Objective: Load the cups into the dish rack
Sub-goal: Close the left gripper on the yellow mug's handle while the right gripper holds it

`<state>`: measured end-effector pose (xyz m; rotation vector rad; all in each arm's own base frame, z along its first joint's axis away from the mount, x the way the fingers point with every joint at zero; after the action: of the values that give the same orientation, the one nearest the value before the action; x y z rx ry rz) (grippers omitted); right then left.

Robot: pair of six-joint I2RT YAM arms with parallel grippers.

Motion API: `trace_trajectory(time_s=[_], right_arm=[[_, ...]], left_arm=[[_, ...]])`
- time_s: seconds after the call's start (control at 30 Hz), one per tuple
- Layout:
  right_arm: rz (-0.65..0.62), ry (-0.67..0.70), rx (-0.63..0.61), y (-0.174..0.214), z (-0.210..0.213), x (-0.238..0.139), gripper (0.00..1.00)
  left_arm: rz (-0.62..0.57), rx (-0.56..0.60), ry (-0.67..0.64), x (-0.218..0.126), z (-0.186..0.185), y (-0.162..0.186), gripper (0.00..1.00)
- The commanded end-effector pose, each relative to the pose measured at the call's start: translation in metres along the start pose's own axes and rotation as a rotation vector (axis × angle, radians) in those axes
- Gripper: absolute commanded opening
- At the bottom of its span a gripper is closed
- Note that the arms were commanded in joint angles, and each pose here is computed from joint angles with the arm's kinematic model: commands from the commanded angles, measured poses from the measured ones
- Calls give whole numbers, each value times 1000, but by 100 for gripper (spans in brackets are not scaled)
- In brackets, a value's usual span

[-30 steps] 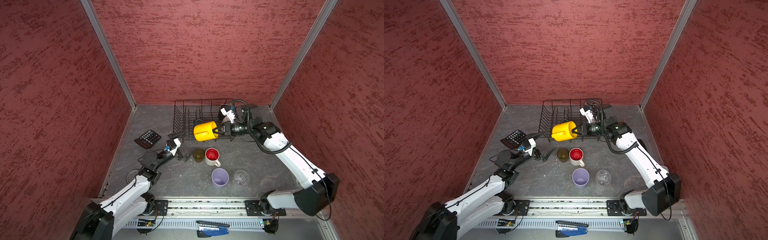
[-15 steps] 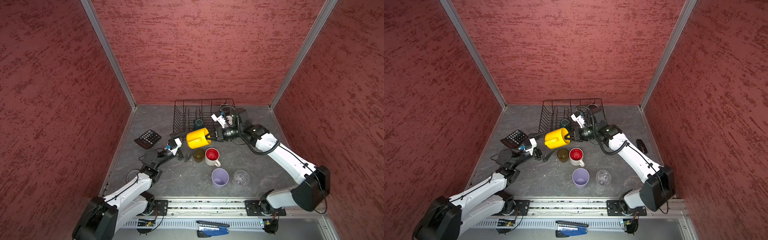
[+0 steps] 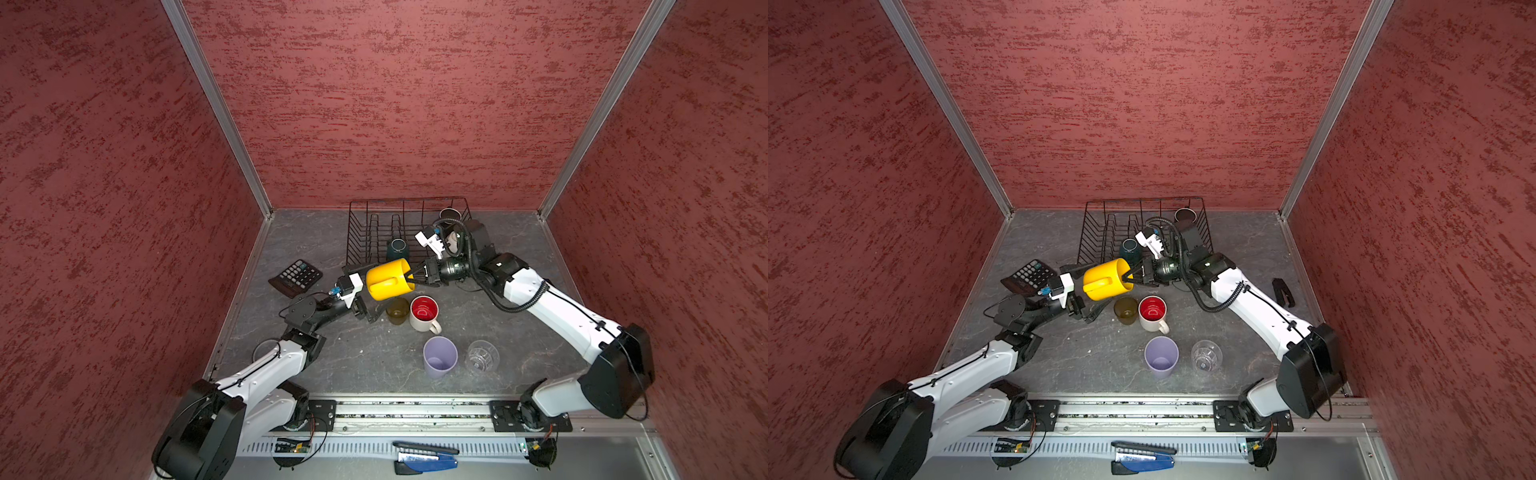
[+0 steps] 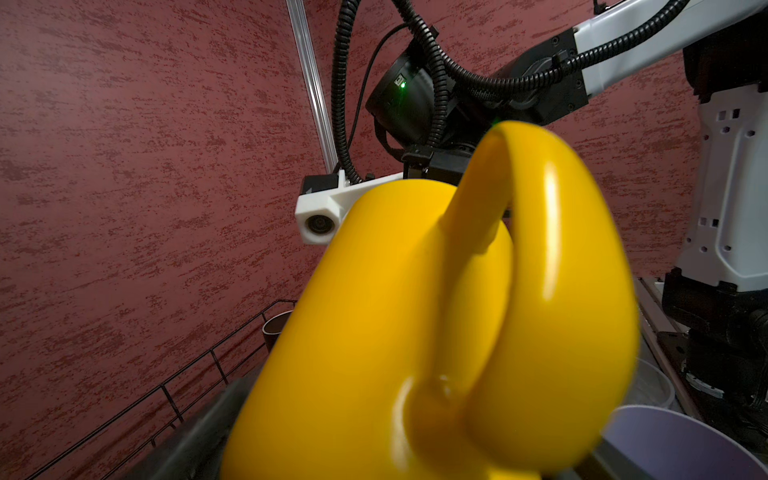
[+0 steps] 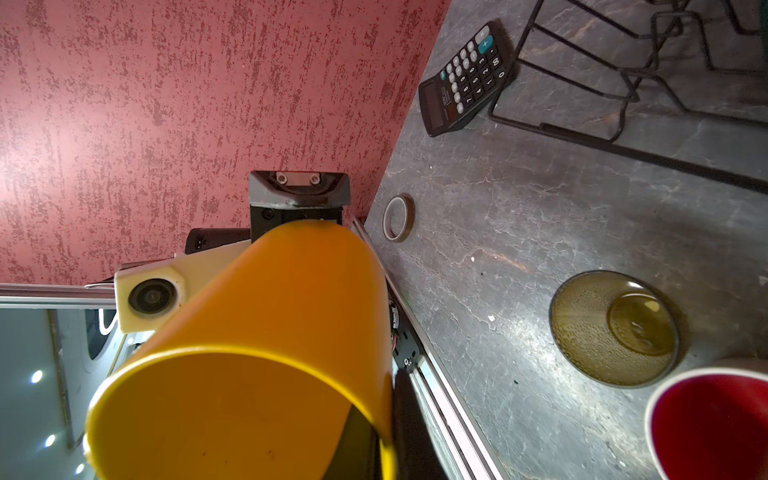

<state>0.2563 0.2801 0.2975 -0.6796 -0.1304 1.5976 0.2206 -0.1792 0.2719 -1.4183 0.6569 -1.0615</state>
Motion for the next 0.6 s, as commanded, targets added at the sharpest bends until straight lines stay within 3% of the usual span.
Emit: trace_trajectory(time_s=[0.0,0.43,0.57], right_arm=[[17,-127,-56,0,25,2,0],[62,-148,-5,5,14,18,0],[54,-157,-9,4,16,18,0]], left_arm=[[-54,15,6,1,4,-15,97],[-63,5,69,3,0,-18,94],[-57,-5,89,3,-1,-17,86]])
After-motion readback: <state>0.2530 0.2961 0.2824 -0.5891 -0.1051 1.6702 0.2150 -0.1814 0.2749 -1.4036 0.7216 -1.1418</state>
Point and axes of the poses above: each gripper's point midway between its finger pads, its own x axis out along the fingers, its own z axis along the line the jaws close on, y = z × x, the point moved 5 cm from there along -x, back along the fingers, and after that the axes turned 6 degrees about -x, right-handed, at the moved point
